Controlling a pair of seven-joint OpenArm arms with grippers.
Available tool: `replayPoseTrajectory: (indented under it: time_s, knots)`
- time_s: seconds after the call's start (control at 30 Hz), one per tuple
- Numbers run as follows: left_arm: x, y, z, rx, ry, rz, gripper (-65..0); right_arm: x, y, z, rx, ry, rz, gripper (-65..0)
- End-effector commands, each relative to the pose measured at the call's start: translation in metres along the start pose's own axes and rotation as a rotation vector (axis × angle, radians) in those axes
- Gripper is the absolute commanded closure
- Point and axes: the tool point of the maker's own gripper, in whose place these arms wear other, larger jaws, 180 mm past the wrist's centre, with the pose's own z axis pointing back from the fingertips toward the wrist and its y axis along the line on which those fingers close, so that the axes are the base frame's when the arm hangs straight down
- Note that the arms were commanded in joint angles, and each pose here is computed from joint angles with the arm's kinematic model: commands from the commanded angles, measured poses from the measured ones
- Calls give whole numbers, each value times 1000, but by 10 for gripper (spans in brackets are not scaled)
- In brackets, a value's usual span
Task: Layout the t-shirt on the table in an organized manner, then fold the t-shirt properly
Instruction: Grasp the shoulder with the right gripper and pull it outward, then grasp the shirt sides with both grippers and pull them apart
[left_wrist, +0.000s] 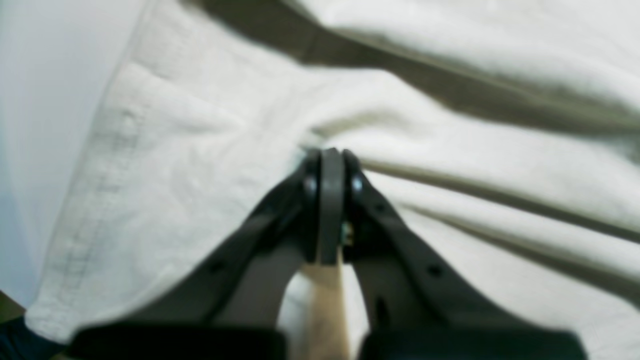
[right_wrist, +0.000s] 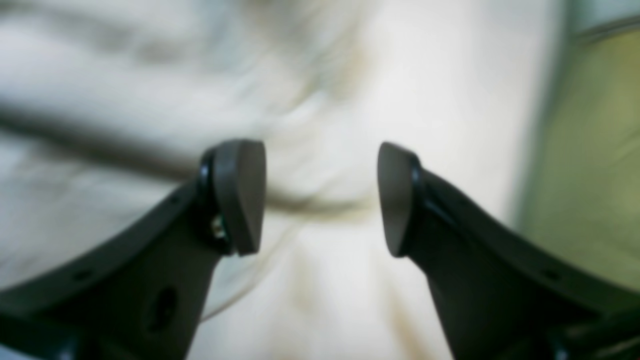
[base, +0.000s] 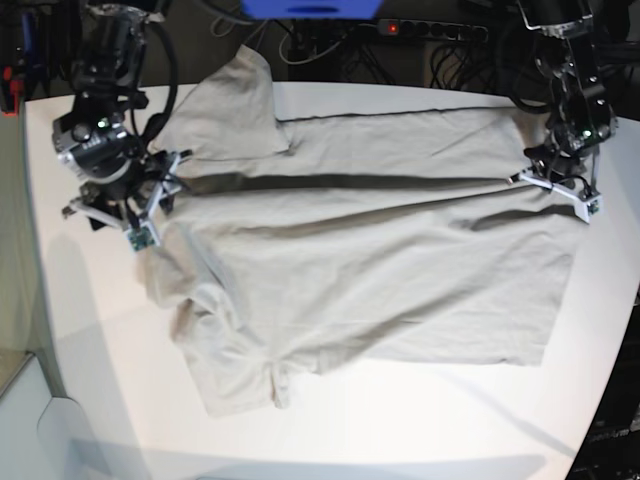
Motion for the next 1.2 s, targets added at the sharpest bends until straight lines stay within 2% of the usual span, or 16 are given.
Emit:
replayPoseTrajectory:
  time_s: [0.0, 0.17, 0.3, 0.37, 0.47, 0.7, 0.97, 1.03, 1.17]
  knots:
    - [-1, 2, 1, 7, 21, -3, -5, 10, 0, 4, -3, -48, -2, -363]
    - [-1, 2, 1, 7, 21, -3, -16, -5, 19, 5, 38, -17, -33, -365]
    - [1, 1, 2, 5, 12, -5, -108, -9, 21, 6, 41, -2, -31, -363]
    - [7, -1, 6, 0, -10, -13, -150, -18, 29, 7, 72, 17, -6, -361]
    - [18, -8, 13, -14, -45, -21, -181, -25, 39, 8, 106, 31, 7, -360]
    - [49, -22, 33, -43, -147, -47, -184, -34, 52, -1, 144, 59, -19, -277]
    - [96, -51, 63, -101, -313, -53, -183, -34, 51, -1, 142, 60, -19, -227]
    - [112, -61, 56, -118, -327, -18, -182, -34, 51, -1, 142, 60, -19, -191]
    - [123, -70, 18, -135, -268, 67, -181, -19, 41, -3, 118, 25, -15, -104]
